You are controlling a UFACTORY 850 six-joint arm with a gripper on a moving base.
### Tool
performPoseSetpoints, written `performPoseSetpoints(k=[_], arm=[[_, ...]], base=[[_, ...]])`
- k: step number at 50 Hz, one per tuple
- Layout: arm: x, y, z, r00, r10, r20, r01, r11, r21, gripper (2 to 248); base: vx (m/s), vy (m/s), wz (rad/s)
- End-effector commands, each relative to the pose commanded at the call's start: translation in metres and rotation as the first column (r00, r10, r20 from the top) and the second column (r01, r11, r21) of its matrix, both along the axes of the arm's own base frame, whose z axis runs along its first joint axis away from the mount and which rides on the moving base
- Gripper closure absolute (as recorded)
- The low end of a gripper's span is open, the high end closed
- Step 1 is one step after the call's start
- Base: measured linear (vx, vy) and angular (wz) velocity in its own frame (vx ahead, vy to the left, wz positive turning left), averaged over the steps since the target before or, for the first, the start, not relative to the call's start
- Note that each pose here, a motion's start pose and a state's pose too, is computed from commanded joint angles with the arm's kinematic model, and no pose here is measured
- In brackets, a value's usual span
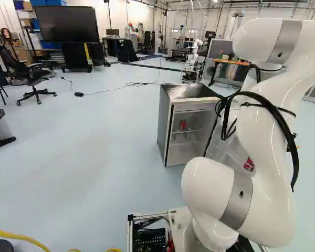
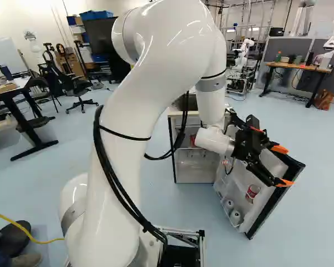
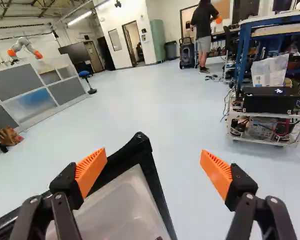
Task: Grab a drink from the fridge
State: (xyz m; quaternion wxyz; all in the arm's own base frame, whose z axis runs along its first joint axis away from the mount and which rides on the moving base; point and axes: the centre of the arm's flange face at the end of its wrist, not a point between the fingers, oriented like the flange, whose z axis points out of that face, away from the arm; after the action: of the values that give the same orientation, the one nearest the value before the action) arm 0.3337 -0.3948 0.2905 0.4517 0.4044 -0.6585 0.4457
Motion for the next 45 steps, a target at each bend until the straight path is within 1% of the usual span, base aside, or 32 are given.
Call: performPoseSetpoints(k=[5, 10, 22, 29, 35, 40, 45], arm=[[0.002, -0.009, -0.001, 1.0, -0.01, 0.006, 0.01, 1.0, -0.006, 3], [0.002, -0.011, -0.001, 1.0, -0.014, 0.008, 0.014, 1.0, -0.007, 3], [-0.012, 0.002, 0.001, 1.0, -0.002, -0.01, 0.002, 1.0, 0.005, 3], [-0.019, 0.013, 0.003, 0.999, 0.042, -0.028, -0.042, 0.999, 0.009, 3], [-0.025, 0.022, 0.005, 0.995, 0.093, -0.045, -0.093, 0.996, 0.011, 3], [-0.028, 0.03, 0.007, 0.988, 0.143, -0.06, -0.143, 0.99, 0.013, 3], [-0.032, 0.039, 0.009, 0.978, 0.197, -0.074, -0.196, 0.98, 0.016, 3]], base=[[0.0, 0.0, 0.0], [0.0, 0.0, 0.0], [0.0, 0.0, 0.0], [0.0, 0.0, 0.0], [0.0, 0.0, 0.0], [0.0, 0.0, 0.0], [0.0, 0.0, 0.0]])
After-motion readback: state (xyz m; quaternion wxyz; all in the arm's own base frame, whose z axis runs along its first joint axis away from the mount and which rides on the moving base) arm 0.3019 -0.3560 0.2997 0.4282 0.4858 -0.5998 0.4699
